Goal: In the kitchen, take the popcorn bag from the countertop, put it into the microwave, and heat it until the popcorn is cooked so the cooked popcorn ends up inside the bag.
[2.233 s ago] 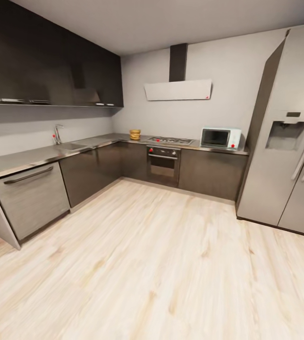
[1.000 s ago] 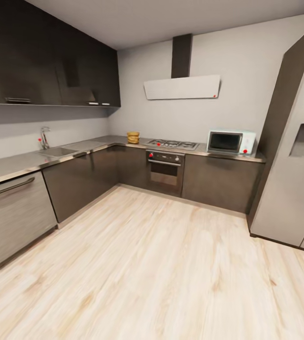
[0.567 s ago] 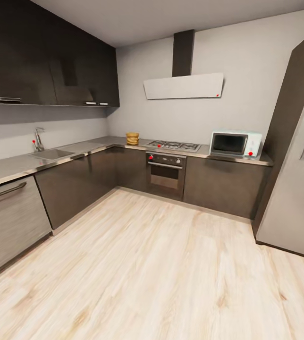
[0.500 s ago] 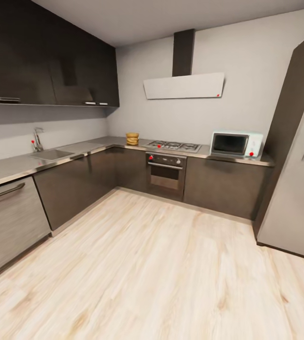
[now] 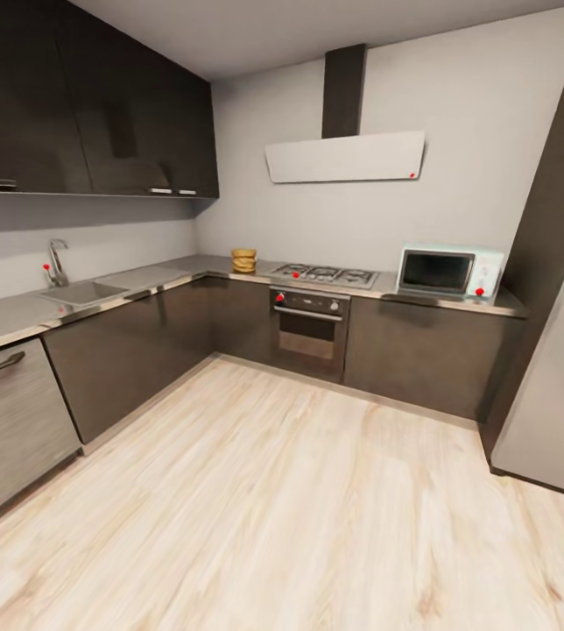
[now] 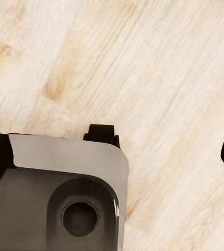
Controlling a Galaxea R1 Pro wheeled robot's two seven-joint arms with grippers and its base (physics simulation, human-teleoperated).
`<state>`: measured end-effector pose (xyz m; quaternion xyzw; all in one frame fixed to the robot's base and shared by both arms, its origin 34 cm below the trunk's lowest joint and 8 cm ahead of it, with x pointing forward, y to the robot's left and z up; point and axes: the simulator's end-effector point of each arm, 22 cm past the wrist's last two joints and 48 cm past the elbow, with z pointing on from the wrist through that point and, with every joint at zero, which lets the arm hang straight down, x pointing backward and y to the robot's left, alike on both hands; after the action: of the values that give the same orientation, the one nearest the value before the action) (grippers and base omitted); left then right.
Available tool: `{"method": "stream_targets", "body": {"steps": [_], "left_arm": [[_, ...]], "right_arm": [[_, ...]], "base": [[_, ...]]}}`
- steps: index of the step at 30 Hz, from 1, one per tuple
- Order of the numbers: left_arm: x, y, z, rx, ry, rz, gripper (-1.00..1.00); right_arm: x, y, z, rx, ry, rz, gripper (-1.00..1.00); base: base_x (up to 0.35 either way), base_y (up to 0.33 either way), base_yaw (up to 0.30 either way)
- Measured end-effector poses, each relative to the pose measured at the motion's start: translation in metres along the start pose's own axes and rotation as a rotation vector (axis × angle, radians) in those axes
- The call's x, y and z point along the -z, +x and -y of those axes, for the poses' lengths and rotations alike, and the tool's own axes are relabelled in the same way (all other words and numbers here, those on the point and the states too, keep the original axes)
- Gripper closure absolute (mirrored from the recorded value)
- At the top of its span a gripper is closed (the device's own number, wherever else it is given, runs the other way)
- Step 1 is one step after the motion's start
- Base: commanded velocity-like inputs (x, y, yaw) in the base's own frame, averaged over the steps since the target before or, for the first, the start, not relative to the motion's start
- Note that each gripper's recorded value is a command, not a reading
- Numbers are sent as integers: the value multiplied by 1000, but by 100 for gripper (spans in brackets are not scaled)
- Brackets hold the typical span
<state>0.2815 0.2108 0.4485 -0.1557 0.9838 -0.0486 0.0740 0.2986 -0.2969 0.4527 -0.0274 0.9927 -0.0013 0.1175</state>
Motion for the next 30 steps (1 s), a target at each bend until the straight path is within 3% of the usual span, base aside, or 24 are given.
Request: {"method": "stream_targets", "body": {"steps": [12,17,30], "left_arm": [[0,0,0,0,0,0,-100],[0,-1,-1,0,-1,1,-100],[0,-2,-1,1,-1,4,-100]], "right_arm": [[0,-2,0,0,1,8,-100],[0,-2,-1,0,-2,8,-100],[0,-2,0,-1,1,8,-100]], "base": [[328,0,-2],[290,0,-182],[61,0,-241]]}}
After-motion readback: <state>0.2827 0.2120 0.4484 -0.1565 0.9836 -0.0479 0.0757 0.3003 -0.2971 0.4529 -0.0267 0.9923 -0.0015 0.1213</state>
